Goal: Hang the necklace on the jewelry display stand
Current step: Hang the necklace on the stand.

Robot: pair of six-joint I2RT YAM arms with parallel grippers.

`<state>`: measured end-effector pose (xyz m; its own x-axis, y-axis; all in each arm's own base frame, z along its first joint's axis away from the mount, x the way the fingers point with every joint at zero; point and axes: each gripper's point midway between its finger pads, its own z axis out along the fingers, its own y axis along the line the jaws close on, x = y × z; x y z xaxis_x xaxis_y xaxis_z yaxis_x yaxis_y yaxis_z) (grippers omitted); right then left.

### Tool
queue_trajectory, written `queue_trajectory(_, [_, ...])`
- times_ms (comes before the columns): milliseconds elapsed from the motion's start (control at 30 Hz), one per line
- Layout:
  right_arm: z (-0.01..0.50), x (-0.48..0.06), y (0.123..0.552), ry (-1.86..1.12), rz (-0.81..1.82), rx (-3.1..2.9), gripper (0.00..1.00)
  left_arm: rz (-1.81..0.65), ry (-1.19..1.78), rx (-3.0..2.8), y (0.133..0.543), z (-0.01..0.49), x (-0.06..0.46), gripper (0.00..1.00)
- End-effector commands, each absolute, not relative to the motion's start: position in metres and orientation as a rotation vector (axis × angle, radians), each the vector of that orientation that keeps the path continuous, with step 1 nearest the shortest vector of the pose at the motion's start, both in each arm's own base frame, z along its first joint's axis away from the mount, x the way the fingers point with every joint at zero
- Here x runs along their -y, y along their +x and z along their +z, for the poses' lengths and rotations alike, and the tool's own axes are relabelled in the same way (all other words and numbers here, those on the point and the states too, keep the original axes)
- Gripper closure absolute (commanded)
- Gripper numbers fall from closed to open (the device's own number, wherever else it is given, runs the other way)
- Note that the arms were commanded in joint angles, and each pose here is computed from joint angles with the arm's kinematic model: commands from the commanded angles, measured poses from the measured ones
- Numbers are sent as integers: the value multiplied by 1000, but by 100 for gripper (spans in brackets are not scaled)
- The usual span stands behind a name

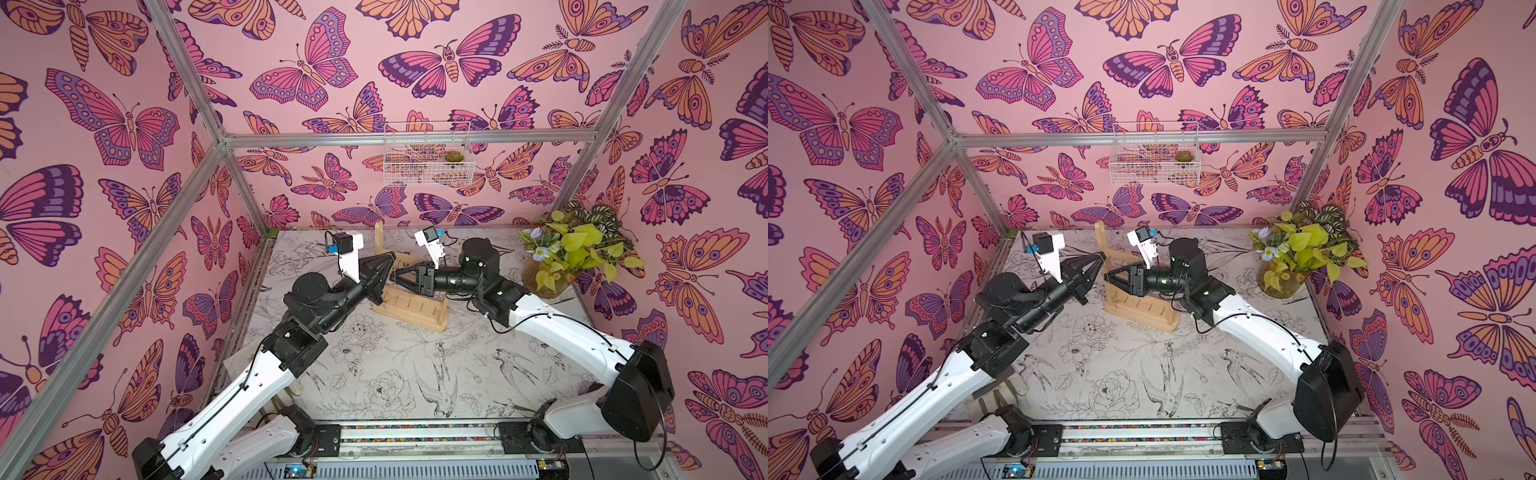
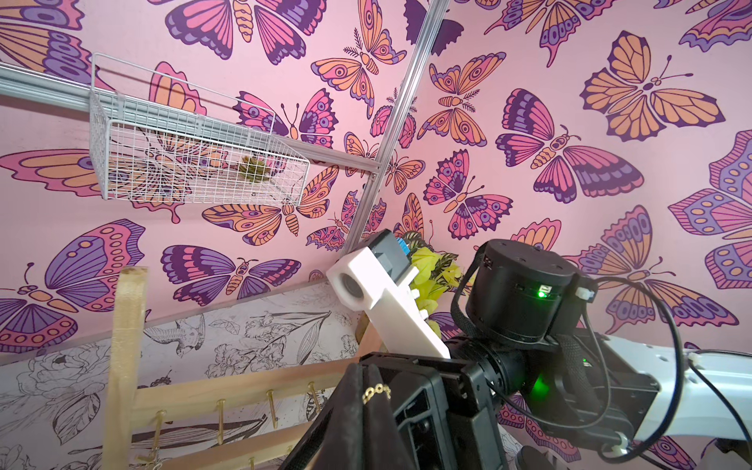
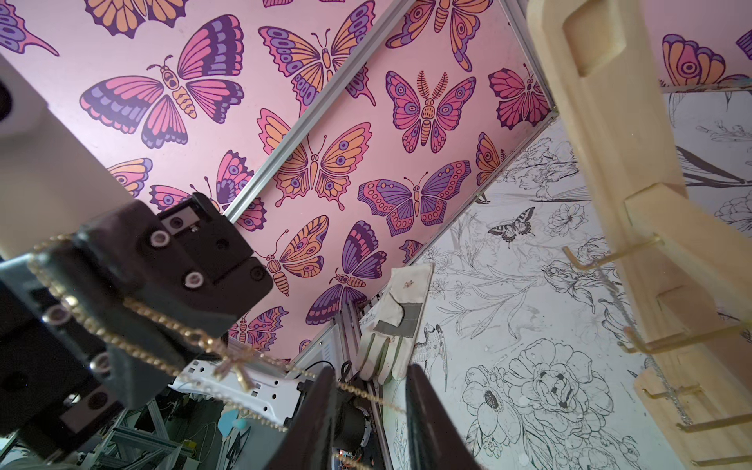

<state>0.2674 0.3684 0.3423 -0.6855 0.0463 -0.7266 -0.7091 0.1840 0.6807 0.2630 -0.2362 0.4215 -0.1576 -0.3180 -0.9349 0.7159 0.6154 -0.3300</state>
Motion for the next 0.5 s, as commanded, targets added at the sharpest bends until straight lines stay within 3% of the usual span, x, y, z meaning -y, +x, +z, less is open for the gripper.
queue_trajectory(0, [353,-372,261,-660,1586,-1795,68,-954,357,-1420,256,436,233,100])
queue_trajectory(467, [352,-371,252,-684,1620,-1788,68,-951,351,-1416,255,438,232,100])
